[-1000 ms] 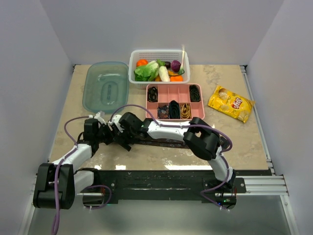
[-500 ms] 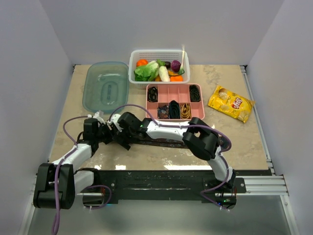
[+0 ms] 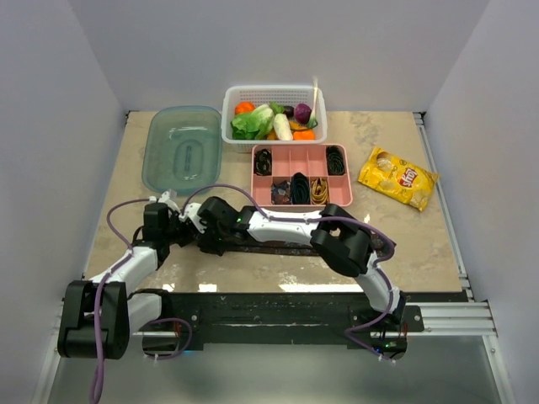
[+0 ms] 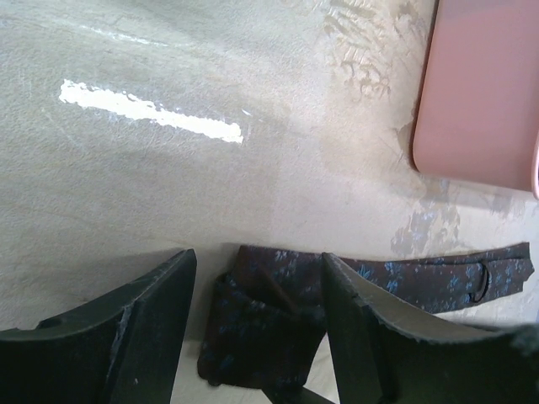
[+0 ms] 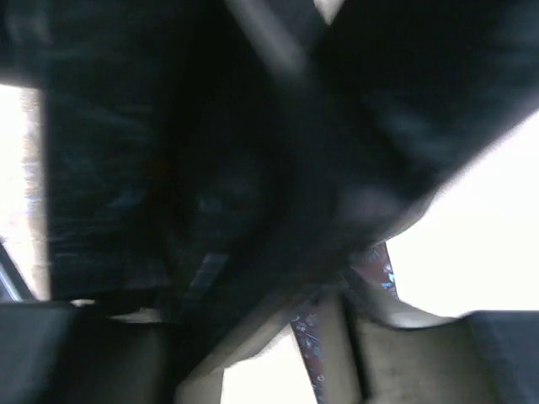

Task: Roll the ties
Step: Roll the tie at the center of the board.

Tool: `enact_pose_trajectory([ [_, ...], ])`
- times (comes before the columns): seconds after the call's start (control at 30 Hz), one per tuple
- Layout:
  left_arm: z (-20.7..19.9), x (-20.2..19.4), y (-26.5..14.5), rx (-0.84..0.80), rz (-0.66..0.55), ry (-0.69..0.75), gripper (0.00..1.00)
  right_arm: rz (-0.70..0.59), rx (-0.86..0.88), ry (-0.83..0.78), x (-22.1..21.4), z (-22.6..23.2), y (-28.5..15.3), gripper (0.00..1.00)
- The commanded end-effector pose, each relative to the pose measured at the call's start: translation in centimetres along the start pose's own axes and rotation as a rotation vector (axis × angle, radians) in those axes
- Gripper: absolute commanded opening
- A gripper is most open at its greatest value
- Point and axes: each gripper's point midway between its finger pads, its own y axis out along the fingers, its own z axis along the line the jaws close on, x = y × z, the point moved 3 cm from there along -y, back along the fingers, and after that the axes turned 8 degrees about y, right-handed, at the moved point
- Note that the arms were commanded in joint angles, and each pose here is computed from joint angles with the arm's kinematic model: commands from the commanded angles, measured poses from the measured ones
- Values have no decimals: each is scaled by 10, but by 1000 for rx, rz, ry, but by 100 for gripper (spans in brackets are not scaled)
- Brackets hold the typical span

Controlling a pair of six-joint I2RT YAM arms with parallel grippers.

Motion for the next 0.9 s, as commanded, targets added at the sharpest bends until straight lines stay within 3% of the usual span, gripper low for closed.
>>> enact_pose_trajectory([
  [0.0,-12,-2,-1,-65,32,27,66,-56,-72,30,15,-22,-3,31],
  [0.2,-10,-4,-1,-59,35,26,66,-85,-89,28,27,-22,-11,25],
  [0.37,-12,-1,-2,-56,26,26,66,-122,-126,30,37,-26,-25,60],
  [0.5,-14,3,-3,-56,24,26,66,-170,-139,29,47,-27,-37,81],
  [0.7,-18,10,-5,-57,10,27,66,-146,-131,-15,43,-29,-23,98],
  [0.87,-17,10,-4,-52,16,29,66,-119,-103,-22,37,-26,-6,99],
])
